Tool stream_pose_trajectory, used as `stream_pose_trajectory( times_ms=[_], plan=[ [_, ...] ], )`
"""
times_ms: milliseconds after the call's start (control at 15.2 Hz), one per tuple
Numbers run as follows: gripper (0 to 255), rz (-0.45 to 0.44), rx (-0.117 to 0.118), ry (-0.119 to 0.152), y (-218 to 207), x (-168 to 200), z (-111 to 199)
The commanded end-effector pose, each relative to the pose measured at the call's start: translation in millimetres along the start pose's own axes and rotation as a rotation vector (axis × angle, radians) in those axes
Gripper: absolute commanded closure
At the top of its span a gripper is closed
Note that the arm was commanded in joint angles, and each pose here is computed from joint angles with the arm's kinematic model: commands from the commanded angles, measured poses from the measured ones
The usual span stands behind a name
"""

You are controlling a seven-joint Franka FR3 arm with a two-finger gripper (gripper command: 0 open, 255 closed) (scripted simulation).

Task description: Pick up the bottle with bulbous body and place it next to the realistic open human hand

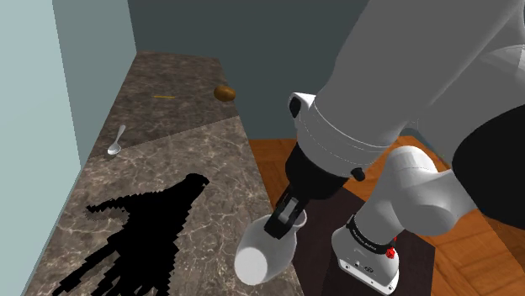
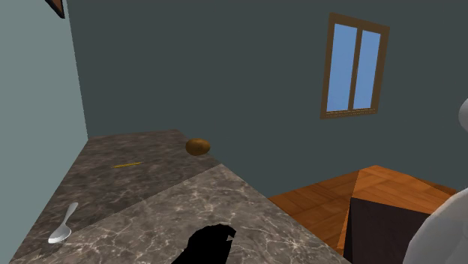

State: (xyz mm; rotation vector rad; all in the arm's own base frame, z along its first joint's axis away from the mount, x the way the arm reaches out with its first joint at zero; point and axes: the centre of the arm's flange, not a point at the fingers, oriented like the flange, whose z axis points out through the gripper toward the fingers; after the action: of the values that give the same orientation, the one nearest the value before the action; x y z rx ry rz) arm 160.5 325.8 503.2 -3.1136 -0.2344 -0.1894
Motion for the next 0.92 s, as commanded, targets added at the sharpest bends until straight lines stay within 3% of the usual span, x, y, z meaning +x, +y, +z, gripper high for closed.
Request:
stream_pose_trajectory(
  times_ms=[0, 858],
  plan=[
    [255, 0.0, 0.001, 0.001, 0, -1, 9],
    [255, 0.0, 0.001, 0.001, 0, -9, 69]
  ],
)
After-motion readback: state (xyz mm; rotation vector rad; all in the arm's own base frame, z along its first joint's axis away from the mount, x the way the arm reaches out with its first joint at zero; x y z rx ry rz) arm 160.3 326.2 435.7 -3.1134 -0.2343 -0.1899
